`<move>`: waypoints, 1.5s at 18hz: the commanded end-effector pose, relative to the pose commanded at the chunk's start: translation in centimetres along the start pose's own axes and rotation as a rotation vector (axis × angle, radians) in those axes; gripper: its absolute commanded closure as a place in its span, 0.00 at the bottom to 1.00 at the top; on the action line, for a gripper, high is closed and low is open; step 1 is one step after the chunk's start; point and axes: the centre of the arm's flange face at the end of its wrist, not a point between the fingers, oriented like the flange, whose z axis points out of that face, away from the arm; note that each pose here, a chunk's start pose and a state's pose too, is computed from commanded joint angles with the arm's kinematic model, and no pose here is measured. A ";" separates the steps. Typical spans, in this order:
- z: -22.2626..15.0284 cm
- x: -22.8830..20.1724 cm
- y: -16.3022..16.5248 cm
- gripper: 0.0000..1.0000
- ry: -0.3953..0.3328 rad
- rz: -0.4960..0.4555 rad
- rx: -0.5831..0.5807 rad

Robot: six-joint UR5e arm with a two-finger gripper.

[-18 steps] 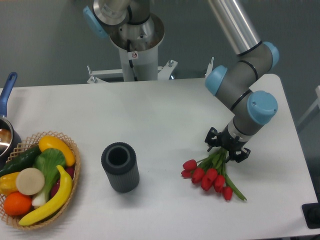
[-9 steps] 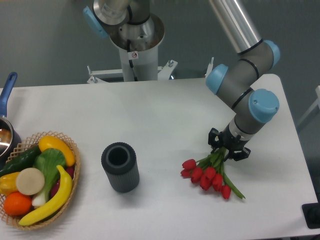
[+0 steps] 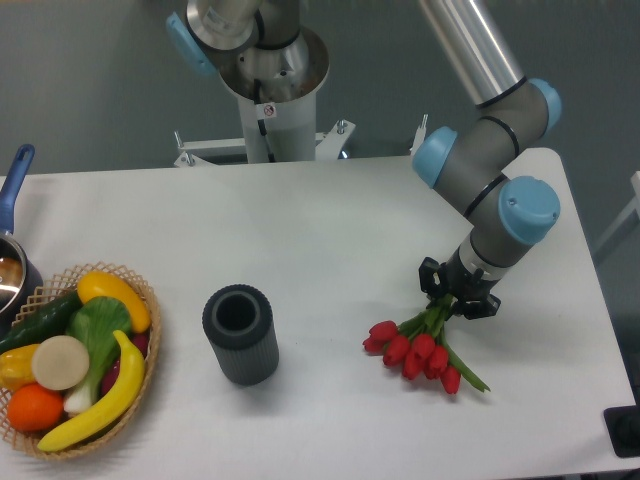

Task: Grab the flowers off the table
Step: 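Lift the gripped red tulip bundle up off the table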

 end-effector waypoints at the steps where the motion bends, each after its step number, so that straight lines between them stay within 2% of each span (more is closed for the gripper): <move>1: -0.1 0.0 0.0 0.67 -0.001 0.000 0.002; 5: -0.3 0.0 -0.1 0.67 -0.004 0.001 0.004; 9: -2.8 0.6 -0.6 0.67 -0.039 0.011 0.017; 11: -4.5 1.7 -1.2 0.67 -0.056 0.018 0.039; 14: -7.7 3.2 -2.2 0.67 -0.066 0.019 0.166; 17: -9.6 4.0 -2.7 0.67 -0.079 0.029 0.233; 22: -15.5 5.9 -3.2 0.67 -0.159 0.050 0.300; 27: -21.7 8.7 -3.5 0.67 -0.228 -0.016 0.383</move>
